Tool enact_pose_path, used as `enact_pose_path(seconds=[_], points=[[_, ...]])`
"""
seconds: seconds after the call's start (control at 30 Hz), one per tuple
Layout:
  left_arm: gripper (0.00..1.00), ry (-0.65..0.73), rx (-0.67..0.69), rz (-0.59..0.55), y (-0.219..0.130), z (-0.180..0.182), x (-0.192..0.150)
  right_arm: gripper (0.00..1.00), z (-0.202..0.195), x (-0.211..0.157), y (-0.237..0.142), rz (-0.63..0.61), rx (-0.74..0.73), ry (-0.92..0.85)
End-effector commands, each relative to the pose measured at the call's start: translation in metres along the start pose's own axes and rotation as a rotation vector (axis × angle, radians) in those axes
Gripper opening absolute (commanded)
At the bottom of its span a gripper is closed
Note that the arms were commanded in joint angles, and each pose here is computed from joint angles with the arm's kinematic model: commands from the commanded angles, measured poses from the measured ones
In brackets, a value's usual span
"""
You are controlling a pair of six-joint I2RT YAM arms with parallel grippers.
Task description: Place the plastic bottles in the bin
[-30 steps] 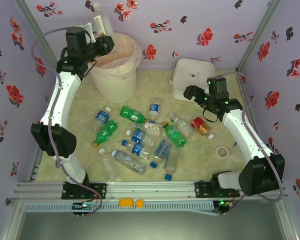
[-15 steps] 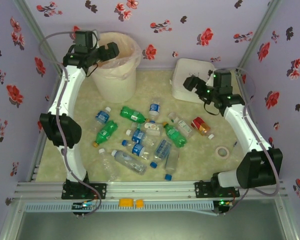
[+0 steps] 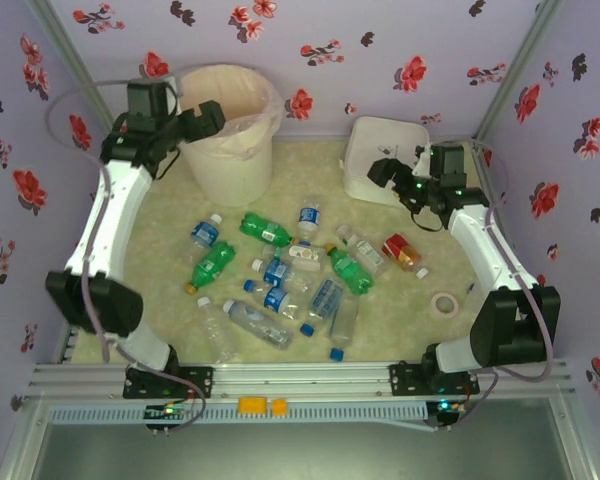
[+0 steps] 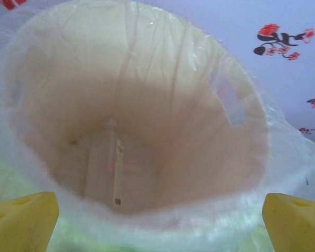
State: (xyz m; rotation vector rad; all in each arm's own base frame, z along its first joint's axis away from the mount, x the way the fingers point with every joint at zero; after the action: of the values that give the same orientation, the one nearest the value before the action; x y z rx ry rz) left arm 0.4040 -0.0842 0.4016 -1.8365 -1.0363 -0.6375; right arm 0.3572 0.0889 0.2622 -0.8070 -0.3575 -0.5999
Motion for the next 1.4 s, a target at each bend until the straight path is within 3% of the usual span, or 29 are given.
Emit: enact_pose_path(seconds=[0.0,0.13,0.27,0.47,0.6,1.07,1.37], points=[[1.0,0.054,-0.011,-0.12,-0.049,0.004,0.008,1.0,-0.01,-0.017,0.007,0.039,-0.021,0.009],[1.0,0.065,0.053,-0.135,-0.086,0.027,-0.011,1.0,-0.01,-0.028,0.021,0.061,0.026,0.043],[1.0,0.065,0.18,-0.074,-0.097,0.06,-0.051,1.0,0.011,-0.042,0.038,0.092,0.042,-0.023],[1.0,-0.066,0.337,0.048,-0.081,0.115,-0.133,1.0,0.049,-0.073,0.063,0.114,0.044,-0.16],[1.0,-0.148,0.367,0.101,-0.062,0.134,-0.166,1.0,0.059,-0.088,0.069,0.04,0.024,-0.202],[1.0,-0.03,0.401,0.429,0.021,0.153,-0.2,1.0,0.059,-0.108,0.051,-0.047,-0.093,-0.323],[1.0,0.035,0.423,0.537,0.056,0.165,-0.212,1.0,0.054,-0.109,0.045,-0.013,-0.148,-0.328]])
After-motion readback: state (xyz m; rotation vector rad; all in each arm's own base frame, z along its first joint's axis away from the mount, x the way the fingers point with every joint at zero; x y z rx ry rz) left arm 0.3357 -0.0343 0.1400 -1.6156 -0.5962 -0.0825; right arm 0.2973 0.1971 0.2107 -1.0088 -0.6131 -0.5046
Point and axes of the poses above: each hand's point on the last joint's axis, 136 mm out from that joint toward the fingers, its own y axis out along the fingers, its own z axis along the line the jaws close on, x = y × z, the point moved 6 cm from there along -y, back along the fingers, and after that the axes turned 7 degrees about -y, right-handed, at the moved point
